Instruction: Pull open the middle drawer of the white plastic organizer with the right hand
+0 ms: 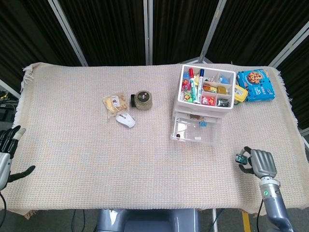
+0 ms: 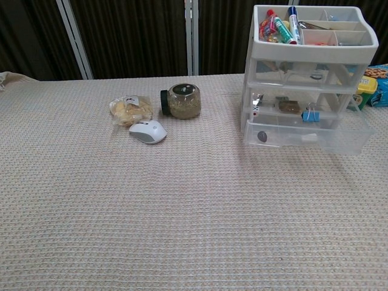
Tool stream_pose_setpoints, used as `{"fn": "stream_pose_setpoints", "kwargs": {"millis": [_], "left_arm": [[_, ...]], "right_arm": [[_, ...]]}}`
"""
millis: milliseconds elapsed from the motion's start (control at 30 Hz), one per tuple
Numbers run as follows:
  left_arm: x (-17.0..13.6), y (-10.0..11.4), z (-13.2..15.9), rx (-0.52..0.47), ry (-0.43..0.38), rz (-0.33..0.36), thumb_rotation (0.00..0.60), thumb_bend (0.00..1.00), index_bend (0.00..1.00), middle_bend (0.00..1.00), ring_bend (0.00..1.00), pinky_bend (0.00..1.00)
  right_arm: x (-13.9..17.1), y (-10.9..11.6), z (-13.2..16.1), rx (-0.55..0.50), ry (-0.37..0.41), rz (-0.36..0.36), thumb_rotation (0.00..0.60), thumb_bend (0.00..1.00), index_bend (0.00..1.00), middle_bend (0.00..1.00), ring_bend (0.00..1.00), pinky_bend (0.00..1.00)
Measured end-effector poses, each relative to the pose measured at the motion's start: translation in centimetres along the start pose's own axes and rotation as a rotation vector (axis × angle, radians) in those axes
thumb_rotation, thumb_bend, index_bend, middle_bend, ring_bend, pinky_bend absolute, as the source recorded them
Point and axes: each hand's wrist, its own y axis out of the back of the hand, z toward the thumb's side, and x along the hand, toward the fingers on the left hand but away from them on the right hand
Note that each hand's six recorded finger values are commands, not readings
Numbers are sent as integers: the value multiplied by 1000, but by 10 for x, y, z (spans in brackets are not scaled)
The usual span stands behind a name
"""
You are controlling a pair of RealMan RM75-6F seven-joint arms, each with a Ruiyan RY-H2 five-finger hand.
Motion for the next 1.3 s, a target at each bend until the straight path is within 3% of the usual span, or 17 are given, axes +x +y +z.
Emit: {"fn": "stream_pose_setpoints", "kwargs": {"millis": [267, 533, 767, 867, 1067, 1200, 1233, 1300], "left_arm": [[0, 0, -1, 0, 3, 1, 600, 69, 0, 0, 0, 0], [0, 1, -2, -1, 5, 2, 600, 69, 0, 0, 0, 0], [0, 1, -2, 0, 8, 1, 600, 68, 0, 0, 0, 0], [0, 1, -3, 3, 10, 1, 600, 68, 0, 0, 0, 0], [0, -2, -6, 10, 21, -6, 600, 68, 0, 0, 0, 0], [0, -10, -11, 30, 38, -29, 600, 68, 0, 0, 0, 0], [0, -14, -14, 38, 48, -41, 600, 68, 0, 0, 0, 0], [0, -19, -18, 47, 62, -52, 600, 68, 0, 0, 0, 0]], "right_arm": [[-7, -14, 1, -8, -9, 1, 600, 198, 489, 1000, 1000, 714], [-2, -18, 0, 0, -13, 12, 600, 148, 223, 1000, 1000, 713], [6, -12, -1, -2, -5, 0, 600, 139, 131, 967, 979, 652], [9, -4, -1, -8, 3, -32, 600, 136, 114, 799, 843, 513], [21, 31, -1, -37, 32, -186, 600, 135, 103, 410, 504, 232], [35, 63, -7, -88, 52, -317, 600, 125, 23, 66, 82, 44], [37, 68, -9, -103, 62, -332, 600, 113, 6, 19, 24, 7], [42, 76, -10, -135, 99, -339, 600, 91, 0, 0, 0, 0]]}}
